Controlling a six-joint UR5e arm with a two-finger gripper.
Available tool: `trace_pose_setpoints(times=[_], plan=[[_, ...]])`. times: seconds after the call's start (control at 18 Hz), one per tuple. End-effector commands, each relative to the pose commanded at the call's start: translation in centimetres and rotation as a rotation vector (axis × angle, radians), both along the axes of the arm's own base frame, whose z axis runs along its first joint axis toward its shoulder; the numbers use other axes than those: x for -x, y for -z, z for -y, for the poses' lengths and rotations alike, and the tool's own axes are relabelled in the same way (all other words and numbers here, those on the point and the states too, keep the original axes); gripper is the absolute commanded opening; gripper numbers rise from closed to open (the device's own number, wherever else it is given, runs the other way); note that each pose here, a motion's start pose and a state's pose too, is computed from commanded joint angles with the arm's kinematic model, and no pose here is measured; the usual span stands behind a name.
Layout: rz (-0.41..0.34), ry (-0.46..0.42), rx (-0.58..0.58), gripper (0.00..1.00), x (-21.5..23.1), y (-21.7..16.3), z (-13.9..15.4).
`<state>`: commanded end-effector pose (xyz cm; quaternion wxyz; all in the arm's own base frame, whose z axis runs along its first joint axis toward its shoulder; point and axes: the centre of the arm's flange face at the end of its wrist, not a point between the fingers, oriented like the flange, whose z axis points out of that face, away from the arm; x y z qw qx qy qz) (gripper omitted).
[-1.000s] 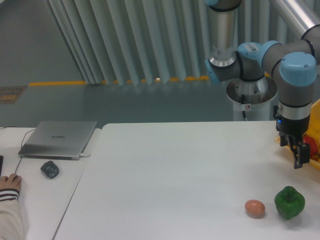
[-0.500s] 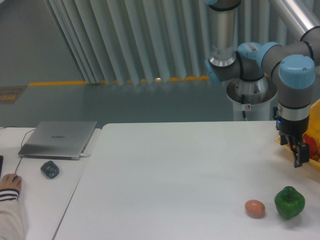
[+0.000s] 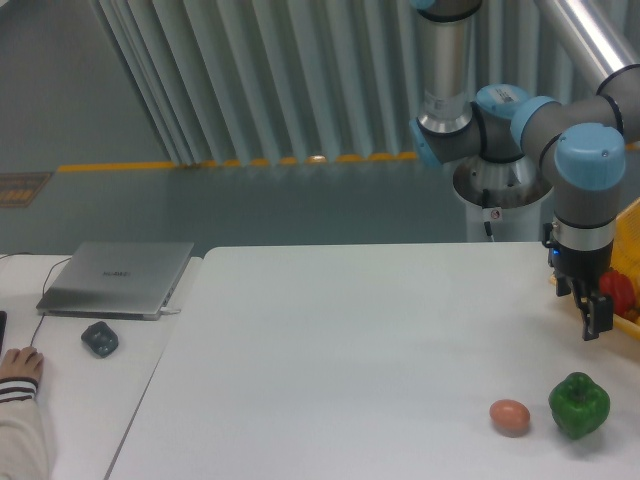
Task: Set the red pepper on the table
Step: 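Move the gripper down into the yellow tray toward the red pepper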
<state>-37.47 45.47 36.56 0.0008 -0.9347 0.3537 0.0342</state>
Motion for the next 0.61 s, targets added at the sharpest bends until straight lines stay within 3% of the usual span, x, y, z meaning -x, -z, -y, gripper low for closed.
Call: trace_pose_setpoints(times=[0.17, 0.39, 0.61], plan=[[0.001, 0.071, 0.01, 1.0, 0.8, -0.1, 0.7], [-0.03, 0.249, 0.092, 1.0, 1.5, 0.0, 1.7], [-0.015, 0.417, 0.138, 1.0, 2.8, 0.3, 3.2]])
